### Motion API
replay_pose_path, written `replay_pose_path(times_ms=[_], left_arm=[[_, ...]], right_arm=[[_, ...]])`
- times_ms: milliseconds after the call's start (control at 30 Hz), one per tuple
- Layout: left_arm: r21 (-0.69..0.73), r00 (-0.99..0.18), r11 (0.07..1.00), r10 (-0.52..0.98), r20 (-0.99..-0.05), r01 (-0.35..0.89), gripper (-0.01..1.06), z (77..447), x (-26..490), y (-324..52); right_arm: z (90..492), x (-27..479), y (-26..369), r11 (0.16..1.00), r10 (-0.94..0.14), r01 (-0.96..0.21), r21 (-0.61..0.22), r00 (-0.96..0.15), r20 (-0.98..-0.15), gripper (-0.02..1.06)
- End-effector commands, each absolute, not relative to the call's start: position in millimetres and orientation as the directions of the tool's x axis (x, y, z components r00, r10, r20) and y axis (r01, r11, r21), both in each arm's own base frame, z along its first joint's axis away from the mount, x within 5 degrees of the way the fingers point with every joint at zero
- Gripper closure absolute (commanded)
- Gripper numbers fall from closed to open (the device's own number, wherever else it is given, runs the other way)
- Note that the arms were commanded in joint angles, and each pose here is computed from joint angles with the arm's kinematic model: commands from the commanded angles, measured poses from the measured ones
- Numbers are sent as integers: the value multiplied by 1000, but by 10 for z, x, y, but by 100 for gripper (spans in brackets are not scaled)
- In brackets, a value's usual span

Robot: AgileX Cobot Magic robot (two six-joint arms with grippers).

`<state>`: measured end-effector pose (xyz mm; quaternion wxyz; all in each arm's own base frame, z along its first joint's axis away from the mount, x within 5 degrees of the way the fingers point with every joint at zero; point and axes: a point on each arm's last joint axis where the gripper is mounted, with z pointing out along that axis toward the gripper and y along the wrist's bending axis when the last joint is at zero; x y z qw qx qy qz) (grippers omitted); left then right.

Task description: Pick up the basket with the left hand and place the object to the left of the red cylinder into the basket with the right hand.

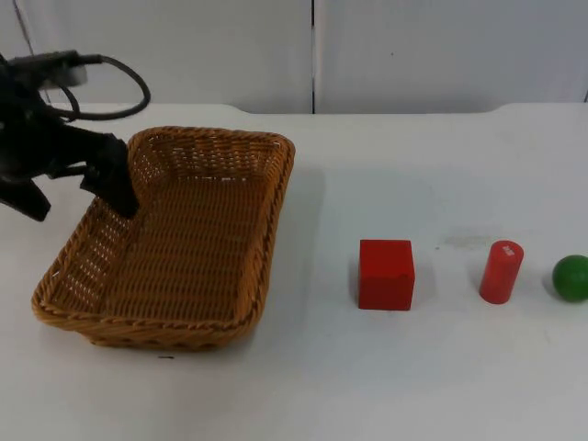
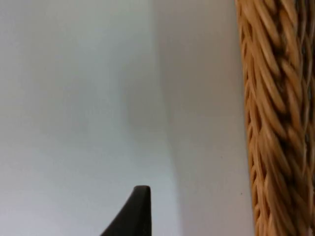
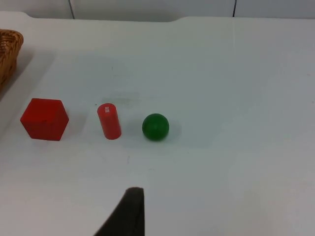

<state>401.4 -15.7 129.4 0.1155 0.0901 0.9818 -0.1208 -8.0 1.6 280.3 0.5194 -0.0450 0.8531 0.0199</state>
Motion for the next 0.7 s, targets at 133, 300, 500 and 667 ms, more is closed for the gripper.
replay_pose_path(times_ms=[133,300,500,667], left_arm=[[-229,-963,946,188,-192,230,0,1125,4108,-173],[-234,-966,945,193,-172,231,0,1002,4147,-172],[-240,-969,944,193,-155,226,0,915,4164,-174],[-241,-969,944,193,-152,225,0,903,4163,-174]], right_arm=[[2801,-75,17,995,-55,-99,-11,-455,-889,-1],[2801,-75,17,995,-55,-99,-11,-455,-889,-1],[2801,-75,17,995,-55,-99,-11,-455,-889,-1],[2801,-75,17,995,-55,-99,-11,-455,-889,-1]])
